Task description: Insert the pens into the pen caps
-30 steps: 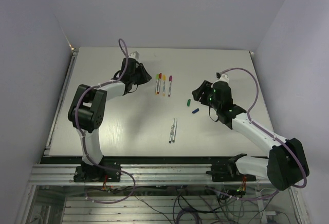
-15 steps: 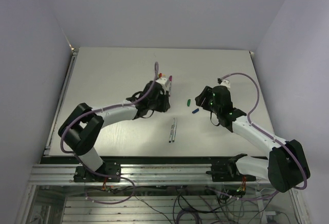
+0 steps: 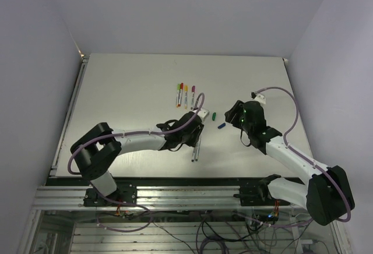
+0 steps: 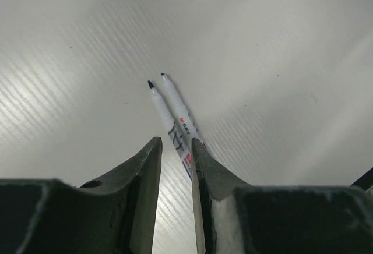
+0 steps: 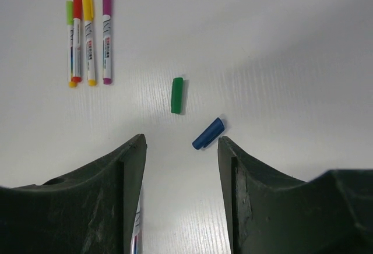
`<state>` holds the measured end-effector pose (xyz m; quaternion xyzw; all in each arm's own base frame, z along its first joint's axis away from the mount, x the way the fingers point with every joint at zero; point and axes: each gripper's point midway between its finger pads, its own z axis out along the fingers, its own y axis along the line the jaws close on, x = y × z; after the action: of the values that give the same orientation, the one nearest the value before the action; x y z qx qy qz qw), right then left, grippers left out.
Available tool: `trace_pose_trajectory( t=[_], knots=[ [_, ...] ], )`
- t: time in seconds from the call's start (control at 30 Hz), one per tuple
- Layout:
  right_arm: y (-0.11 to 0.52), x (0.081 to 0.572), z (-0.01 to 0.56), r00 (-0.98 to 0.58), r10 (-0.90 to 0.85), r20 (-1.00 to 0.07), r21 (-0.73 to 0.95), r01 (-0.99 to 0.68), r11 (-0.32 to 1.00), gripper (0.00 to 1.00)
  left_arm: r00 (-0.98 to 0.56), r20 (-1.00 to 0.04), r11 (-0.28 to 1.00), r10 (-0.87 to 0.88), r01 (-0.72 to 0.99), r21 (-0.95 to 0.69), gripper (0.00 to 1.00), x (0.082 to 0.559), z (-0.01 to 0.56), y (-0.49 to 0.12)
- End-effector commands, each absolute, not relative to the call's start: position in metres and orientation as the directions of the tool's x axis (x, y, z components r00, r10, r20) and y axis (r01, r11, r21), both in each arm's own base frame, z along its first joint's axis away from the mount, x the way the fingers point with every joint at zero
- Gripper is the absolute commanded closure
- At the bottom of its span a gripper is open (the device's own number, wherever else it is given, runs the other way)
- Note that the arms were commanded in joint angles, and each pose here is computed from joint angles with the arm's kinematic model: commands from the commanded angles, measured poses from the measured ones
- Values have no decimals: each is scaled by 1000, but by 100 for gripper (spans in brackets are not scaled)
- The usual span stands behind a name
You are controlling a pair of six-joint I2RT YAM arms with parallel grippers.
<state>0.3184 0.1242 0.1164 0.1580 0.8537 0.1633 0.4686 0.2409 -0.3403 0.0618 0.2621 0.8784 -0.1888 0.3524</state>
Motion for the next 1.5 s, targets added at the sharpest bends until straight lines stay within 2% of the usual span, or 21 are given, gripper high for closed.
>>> trace_pose_trajectory(
  t=[0.0, 0.2, 0.77, 1.3, 1.37, 1.47],
  knots=[
    [114, 315, 115, -482, 440, -758, 420, 154, 894, 48, -597, -710, 800, 374, 595, -79, 63, 237, 53, -341],
    [113, 314, 114, -479, 449, -755, 429, 157, 889, 49, -580, -683, 803, 444, 596, 16, 63, 230, 43, -342],
    [113, 313, 113, -476, 447, -757, 431, 150, 890, 49, -635, -623, 816, 457, 579, 8, 63, 215, 20, -338],
    [116, 309, 107, -494, 455, -741, 445, 147, 883, 49, -732, -460, 844, 502, 531, 76, 64, 183, -9, -283],
    [117, 309, 106, -498, 457, -737, 448, 146, 882, 49, -744, -452, 849, 492, 524, 62, 70, 180, -13, -283],
    [119, 308, 101, -517, 456, -724, 446, 154, 882, 49, -760, -433, 856, 485, 514, 58, 91, 177, -18, -282]
  ],
)
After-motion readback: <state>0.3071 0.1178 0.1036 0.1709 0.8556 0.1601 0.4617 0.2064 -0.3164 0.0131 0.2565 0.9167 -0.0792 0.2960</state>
